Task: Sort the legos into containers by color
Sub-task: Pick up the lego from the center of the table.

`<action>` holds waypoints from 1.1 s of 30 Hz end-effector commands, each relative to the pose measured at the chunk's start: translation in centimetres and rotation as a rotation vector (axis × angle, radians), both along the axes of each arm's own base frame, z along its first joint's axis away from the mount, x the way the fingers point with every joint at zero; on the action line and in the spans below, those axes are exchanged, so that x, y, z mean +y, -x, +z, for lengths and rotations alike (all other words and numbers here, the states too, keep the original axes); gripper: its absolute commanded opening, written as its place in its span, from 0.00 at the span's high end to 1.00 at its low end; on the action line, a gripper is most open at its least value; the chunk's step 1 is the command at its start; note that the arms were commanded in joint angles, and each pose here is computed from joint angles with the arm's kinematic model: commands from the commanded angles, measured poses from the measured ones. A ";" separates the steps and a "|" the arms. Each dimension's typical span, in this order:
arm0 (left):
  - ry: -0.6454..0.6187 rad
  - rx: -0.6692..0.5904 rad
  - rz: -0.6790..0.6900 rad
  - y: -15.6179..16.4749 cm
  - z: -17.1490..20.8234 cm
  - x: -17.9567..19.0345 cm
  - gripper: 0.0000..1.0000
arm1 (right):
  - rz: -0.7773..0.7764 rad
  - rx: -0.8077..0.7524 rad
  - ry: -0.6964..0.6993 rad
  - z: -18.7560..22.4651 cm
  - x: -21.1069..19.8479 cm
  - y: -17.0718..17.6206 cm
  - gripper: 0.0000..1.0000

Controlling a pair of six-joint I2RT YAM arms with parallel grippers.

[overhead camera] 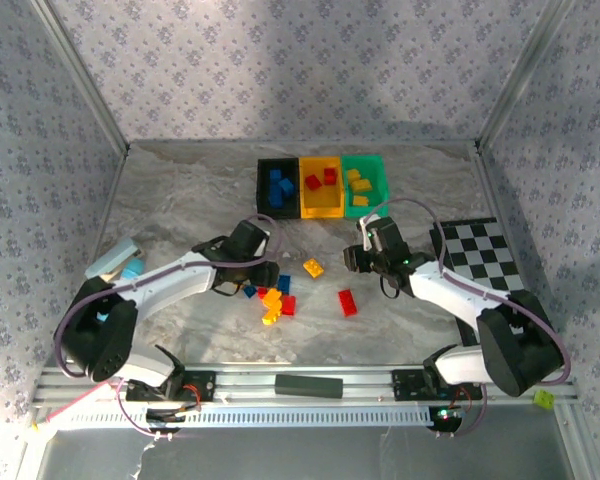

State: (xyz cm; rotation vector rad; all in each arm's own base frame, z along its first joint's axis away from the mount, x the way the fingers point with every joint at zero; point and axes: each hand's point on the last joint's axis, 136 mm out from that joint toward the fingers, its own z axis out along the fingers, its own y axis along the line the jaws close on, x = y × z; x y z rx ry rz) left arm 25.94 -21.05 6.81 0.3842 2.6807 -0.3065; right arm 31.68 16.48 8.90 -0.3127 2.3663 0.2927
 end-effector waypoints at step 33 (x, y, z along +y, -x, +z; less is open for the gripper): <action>-0.254 0.142 -0.041 -0.2 -3.5 0.1 0.68 | 0.003 -0.020 -0.047 1.0 0.1 0.6 0.41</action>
